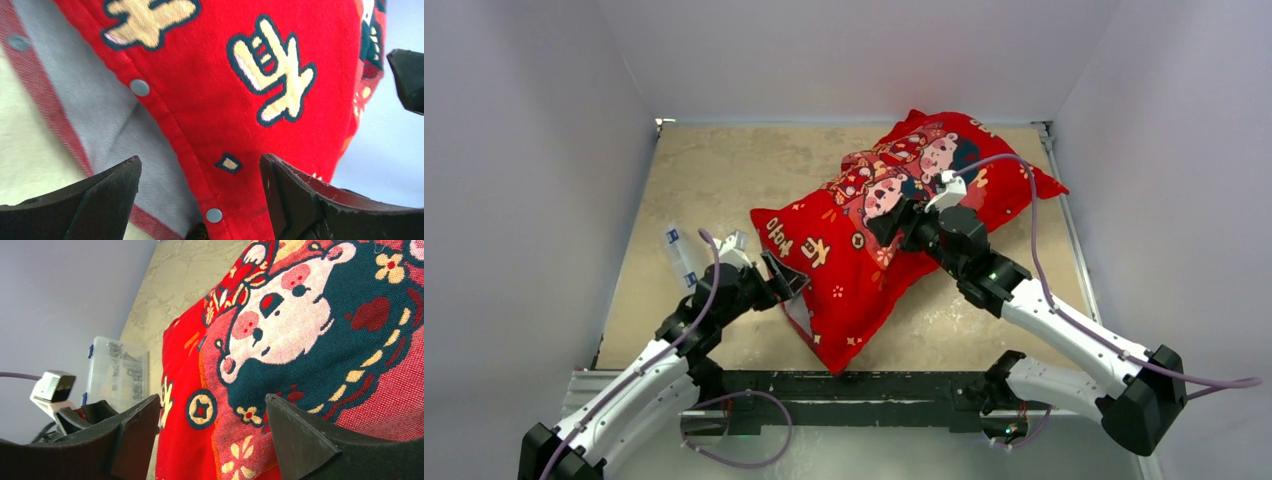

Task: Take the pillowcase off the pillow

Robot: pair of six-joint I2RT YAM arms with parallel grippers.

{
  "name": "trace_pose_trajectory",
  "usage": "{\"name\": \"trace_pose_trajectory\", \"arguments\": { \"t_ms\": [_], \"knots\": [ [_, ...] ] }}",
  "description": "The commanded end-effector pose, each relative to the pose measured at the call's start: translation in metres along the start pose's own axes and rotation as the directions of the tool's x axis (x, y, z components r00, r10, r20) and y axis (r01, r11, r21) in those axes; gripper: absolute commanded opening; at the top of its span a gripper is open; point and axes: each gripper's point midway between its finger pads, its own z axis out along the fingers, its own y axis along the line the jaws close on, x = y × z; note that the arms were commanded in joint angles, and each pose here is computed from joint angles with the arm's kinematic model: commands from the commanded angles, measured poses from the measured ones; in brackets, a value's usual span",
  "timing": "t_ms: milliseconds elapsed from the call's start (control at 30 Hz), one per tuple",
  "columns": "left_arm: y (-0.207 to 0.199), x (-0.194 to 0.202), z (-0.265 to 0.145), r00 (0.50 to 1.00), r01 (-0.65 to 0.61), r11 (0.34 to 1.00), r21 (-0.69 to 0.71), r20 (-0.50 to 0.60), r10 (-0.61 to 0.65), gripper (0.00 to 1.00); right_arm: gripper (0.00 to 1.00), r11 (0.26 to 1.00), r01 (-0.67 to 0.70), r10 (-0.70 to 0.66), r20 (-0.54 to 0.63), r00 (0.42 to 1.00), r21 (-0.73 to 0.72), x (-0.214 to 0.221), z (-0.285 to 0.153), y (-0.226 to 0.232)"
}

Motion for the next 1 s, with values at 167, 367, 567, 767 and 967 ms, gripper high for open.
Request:
{"name": "trace_pose_trajectory", "arguments": {
  "t_ms": [167,367,567,767,967],
  "knots": [
    [-0.057,0.013,0.012,0.985,0.170,0.917,0.361,-0.059,-0.160,0.87,0.80,0.998,-0.007,0.007,0.007,1.000,-0.062,-0.001,0.007,0.015],
    [-0.085,0.007,0.004,0.984,0.174,0.878,0.447,-0.048,-0.170,0.87,0.80,0.998,-0.004,0.004,0.003,1.000,-0.066,0.002,0.005,0.014],
    [-0.122,-0.004,-0.006,0.991,0.131,0.848,0.514,-0.033,-0.133,0.84,0.80,0.997,0.009,-0.010,-0.004,1.000,-0.077,0.003,0.005,0.017],
    [-0.160,-0.017,-0.014,0.995,0.077,0.820,0.567,0.004,-0.096,0.79,0.80,0.992,0.039,-0.039,0.000,0.999,-0.119,0.002,-0.002,0.032],
    [-0.183,-0.024,-0.015,0.997,0.028,0.803,0.595,0.036,-0.062,0.77,0.80,0.977,0.077,-0.083,-0.023,0.996,-0.199,0.012,-0.008,0.053]
  ]
}}
